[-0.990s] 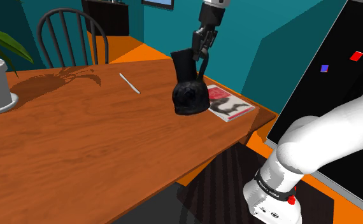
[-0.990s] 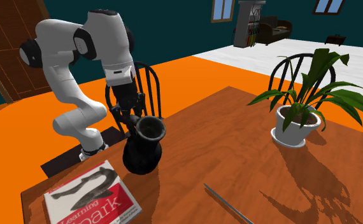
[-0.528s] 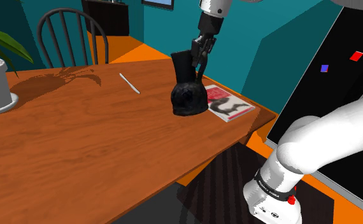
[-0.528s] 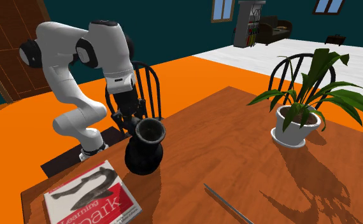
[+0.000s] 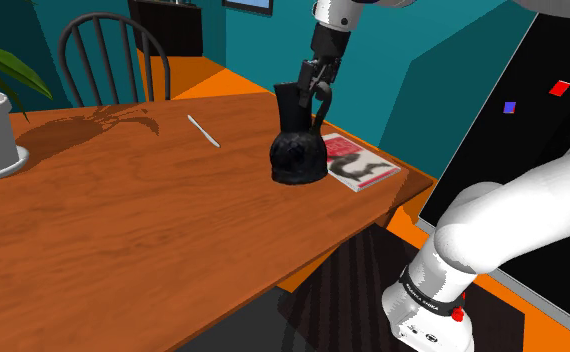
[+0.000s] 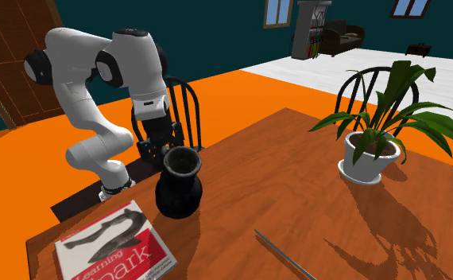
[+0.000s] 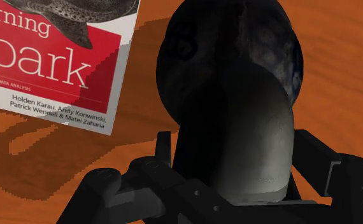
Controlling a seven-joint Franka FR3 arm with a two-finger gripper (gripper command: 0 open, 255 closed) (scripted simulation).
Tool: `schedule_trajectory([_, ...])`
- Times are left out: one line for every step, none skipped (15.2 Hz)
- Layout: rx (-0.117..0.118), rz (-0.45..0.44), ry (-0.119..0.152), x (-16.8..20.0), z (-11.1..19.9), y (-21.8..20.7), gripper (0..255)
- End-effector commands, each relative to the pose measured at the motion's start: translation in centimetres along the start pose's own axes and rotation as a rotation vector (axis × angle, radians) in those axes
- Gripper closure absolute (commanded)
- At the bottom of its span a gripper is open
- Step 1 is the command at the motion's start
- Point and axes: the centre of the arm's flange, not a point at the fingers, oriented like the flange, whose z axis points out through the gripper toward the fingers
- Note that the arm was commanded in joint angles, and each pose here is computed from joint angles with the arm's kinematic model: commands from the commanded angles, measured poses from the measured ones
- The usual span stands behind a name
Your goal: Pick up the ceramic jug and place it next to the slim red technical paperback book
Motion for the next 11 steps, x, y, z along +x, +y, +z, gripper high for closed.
schedule_trajectory([0.001, -0.001, -0.005, -0.1, 0.3, 0.0, 0])
schedule_trajectory([0.001, -0.001, -0.005, -0.1, 0.3, 0.1, 0])
schedule_trajectory([0.001, -0.001, -0.005, -0.1, 0.3, 0.1, 0])
schedule_trajectory([0.001, 0.000, -0.005, 0.2, 0.1, -0.1, 0])
schedule_trajectory([0.001, 0.000, -0.005, 0.2, -1.2, -0.1, 0])
schedule_trajectory([0.001, 0.000, -0.005, 0.2, -2.5, -0.1, 0])
schedule_trajectory([0.001, 0.000, -0.005, 0.2, -3.8, -0.1, 0])
schedule_trajectory([0.001, 0.000, -0.005, 0.2, -4.9, -0.1, 0])
schedule_trajectory([0.001, 0.000, -0.005, 0.2, -4.9, -0.1, 0])
schedule_trajectory([0.001, 0.000, -0.005, 0.2, -4.9, -0.1, 0])
schedule_trajectory([0.001, 0.000, -0.005, 0.2, -4.9, -0.1, 0])
